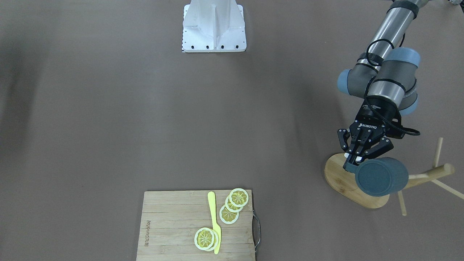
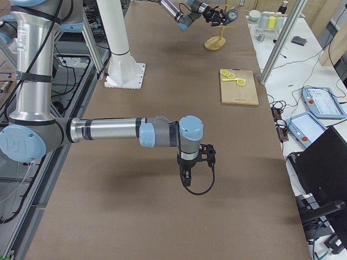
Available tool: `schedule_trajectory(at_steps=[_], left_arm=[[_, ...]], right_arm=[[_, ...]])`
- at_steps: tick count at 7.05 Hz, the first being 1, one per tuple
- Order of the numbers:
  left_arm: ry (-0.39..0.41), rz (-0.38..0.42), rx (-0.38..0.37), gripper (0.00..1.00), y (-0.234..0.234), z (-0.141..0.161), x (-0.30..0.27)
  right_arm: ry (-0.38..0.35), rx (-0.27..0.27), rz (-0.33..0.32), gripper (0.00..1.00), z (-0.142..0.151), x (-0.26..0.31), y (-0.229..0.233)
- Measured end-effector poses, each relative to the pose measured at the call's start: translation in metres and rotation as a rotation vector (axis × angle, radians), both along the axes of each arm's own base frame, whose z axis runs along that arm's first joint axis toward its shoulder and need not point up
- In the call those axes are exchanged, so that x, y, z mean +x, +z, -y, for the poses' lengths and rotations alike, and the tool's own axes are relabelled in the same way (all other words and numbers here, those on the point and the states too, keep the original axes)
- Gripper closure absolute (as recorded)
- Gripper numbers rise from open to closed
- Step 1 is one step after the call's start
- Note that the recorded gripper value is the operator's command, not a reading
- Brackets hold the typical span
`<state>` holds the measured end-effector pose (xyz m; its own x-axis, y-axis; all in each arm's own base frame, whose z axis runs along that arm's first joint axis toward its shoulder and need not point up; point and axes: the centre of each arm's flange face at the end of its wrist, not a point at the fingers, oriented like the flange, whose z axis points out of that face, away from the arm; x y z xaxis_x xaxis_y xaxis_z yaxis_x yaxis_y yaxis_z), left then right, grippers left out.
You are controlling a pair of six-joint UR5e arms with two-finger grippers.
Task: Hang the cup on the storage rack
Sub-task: 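Hook the mug handle onto a peg of the wooden stand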
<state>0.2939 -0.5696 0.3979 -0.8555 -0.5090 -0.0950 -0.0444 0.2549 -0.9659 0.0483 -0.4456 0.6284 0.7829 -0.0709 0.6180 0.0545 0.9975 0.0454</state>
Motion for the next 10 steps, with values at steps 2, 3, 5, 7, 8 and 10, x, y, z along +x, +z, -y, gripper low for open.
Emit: schedule_trajectory(at_steps=[2,3,5,7,8,10], left_arm=[[-0.026,-0.007,0.005,1.00,0.011,0.007,-0.017],[-0.036,-0.001,0.000,1.00,0.018,0.011,-0.023],[-0.043,0.008,-0.011,1.00,0.043,0.011,-0.030],[-0.042,0.013,-0.017,1.00,0.070,0.009,-0.030],[-0.042,0.015,-0.019,1.00,0.075,0.008,-0.030],[-0.043,0.015,-0.018,1.00,0.076,0.007,-0.029]], right_arm=[[-0.001,0.000,0.000,0.00,0.000,0.000,0.000],[-0.001,0.000,0.000,0.00,-0.001,0.000,0.000],[-0.001,0.002,0.000,0.00,0.000,0.000,0.000],[-0.001,0.004,0.000,0.00,0.001,0.000,-0.002],[-0.001,0.005,0.000,0.00,0.001,0.000,-0.002],[-0.002,0.006,0.000,0.00,0.002,-0.001,-0.003]])
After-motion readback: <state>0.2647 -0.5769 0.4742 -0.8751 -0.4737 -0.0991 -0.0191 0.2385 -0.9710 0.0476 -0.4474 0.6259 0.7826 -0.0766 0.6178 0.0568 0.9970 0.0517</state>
